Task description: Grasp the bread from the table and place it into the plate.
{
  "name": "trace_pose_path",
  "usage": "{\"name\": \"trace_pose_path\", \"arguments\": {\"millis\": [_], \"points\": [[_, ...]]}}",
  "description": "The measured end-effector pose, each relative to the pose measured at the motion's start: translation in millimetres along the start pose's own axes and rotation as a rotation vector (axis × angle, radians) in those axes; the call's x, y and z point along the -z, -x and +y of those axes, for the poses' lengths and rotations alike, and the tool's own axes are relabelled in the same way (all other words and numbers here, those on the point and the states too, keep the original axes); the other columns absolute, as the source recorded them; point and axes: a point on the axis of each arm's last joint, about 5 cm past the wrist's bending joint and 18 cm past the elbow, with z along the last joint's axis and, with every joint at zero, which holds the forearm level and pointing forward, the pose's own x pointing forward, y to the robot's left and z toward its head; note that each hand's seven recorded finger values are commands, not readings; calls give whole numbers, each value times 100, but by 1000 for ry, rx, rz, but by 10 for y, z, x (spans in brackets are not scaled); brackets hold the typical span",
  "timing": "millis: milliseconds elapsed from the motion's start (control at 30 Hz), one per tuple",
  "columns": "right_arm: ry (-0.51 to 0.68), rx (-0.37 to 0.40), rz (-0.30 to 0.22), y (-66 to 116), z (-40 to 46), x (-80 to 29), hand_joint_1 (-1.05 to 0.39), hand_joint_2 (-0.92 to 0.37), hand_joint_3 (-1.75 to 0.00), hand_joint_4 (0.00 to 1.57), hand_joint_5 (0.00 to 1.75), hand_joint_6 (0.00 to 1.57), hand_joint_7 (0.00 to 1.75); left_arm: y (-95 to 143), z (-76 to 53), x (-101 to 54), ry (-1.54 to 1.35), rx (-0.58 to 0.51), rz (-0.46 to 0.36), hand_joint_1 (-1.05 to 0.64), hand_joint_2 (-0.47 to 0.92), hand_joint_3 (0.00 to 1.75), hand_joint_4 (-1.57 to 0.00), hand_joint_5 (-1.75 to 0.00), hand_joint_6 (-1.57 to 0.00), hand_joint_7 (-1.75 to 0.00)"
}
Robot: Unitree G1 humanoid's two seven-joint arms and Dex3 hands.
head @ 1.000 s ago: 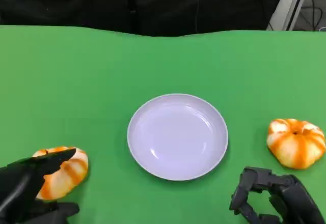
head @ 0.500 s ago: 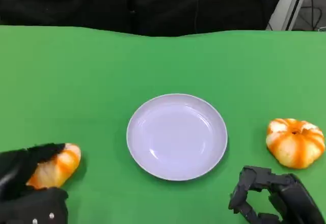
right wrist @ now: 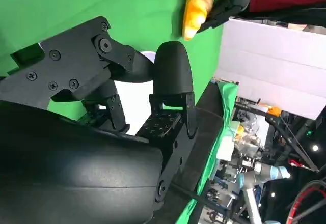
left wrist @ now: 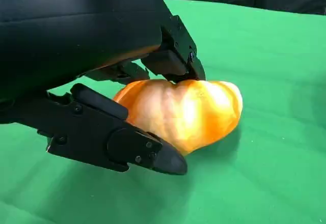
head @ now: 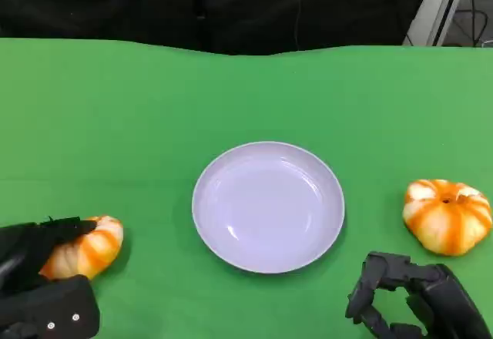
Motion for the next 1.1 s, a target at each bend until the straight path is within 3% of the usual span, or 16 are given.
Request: {"name": "trace_pose_path", "arguments": {"millis": [167, 300, 367, 400, 467, 500, 533, 633, 733, 1100], "points": [[0, 0, 0, -1, 0, 0, -22, -61, -91, 81, 157, 80, 131, 1, 1, 1, -7, 6, -2, -14, 81, 0, -62, 0, -70, -1], [0, 1, 0, -1, 0, 0, -22, -62, -91, 81, 157, 80, 131, -5, -1, 0, -11, 8, 8, -10, 82, 1, -79, -11, -85, -6], [1, 3, 0, -2, 1, -1, -22, -61, -91, 81, 157, 80, 131, -5, -6, -1, -16, -5, 10, -14, 85, 0, -62, -68, -93, -8], [2, 5, -1, -2, 1, -1, -22, -61, -91, 81, 157, 80, 131, -5, -9, -2, -18, -20, 10, -13, 86, 0, -53, -102, -93, -21], [2, 6, -2, -3, 0, -2, -22, -61, -91, 80, 158, 80, 132, -6, -25, -3, -17, -67, 16, -10, 87, 0, -40, -158, -60, -111], [2, 6, -2, -4, 0, -3, -22, -61, -91, 80, 158, 79, 132, -9, -39, -10, -12, -90, 19, -8, 88, 0, -42, -166, -54, -134], [2, 5, -3, -6, 0, -5, -22, -61, -91, 80, 158, 79, 132, -11, -54, -16, -6, -110, 22, -6, 88, 0, -45, -171, -49, -154], [3, 5, -5, -8, 0, -8, -22, -61, -91, 80, 159, 79, 132, -12, -86, -21, 4, -152, 28, -5, 86, 0, -51, -174, -47, -169], [2, 5, -5, -8, 0, -8, -21, -61, -91, 80, 159, 79, 132, -11, -107, -23, 9, -204, 29, -4, 81, 0, -63, -175, -53, -167], [4, 9, -6, -10, 2, -9, -22, -62, -90, 80, 158, 80, 132, 2, -117, -47, 35, -292, -21, -7, 78, 1, -62, -172, -63, -149]]}}
